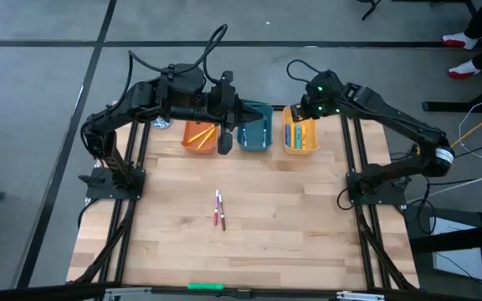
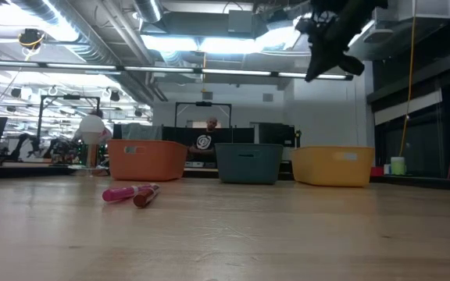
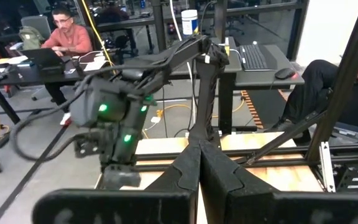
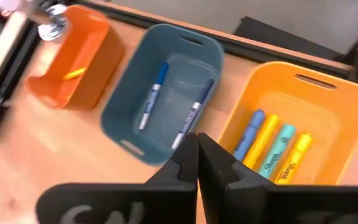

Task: Pick & Place Markers
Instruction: Put the green highlighter pen into the yellow bin

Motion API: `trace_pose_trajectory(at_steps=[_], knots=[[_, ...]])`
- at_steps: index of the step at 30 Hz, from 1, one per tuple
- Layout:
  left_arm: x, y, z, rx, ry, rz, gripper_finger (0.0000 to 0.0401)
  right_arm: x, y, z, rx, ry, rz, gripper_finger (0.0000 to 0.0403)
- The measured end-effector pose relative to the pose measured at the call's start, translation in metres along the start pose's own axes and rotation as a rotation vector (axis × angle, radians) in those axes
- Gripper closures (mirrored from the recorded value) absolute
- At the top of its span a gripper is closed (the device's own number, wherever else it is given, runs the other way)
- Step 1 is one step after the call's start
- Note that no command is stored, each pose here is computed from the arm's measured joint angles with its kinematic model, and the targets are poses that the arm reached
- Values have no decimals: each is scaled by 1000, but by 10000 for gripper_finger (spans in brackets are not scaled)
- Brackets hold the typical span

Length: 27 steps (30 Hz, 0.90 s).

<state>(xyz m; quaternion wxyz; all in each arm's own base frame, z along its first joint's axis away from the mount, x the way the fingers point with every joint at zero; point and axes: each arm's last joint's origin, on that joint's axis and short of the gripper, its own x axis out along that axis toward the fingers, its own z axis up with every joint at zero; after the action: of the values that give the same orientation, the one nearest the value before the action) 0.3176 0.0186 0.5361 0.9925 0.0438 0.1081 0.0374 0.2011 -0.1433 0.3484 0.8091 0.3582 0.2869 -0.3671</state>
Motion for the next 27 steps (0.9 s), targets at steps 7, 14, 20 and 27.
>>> trace_pose_trajectory(at_steps=[7,14,20,27], knots=[[-1,-9,-9,-13,97,9,400,-29,19,-16,-175,-36,124,403],[-3,-25,-15,-15,172,-28,400,-70,34,-28,-285,-137,337,403],[-7,-40,-24,14,282,-58,400,-104,40,-37,-331,-214,541,403],[-17,-63,-37,67,425,-137,400,-127,39,-46,-334,-251,634,403]])
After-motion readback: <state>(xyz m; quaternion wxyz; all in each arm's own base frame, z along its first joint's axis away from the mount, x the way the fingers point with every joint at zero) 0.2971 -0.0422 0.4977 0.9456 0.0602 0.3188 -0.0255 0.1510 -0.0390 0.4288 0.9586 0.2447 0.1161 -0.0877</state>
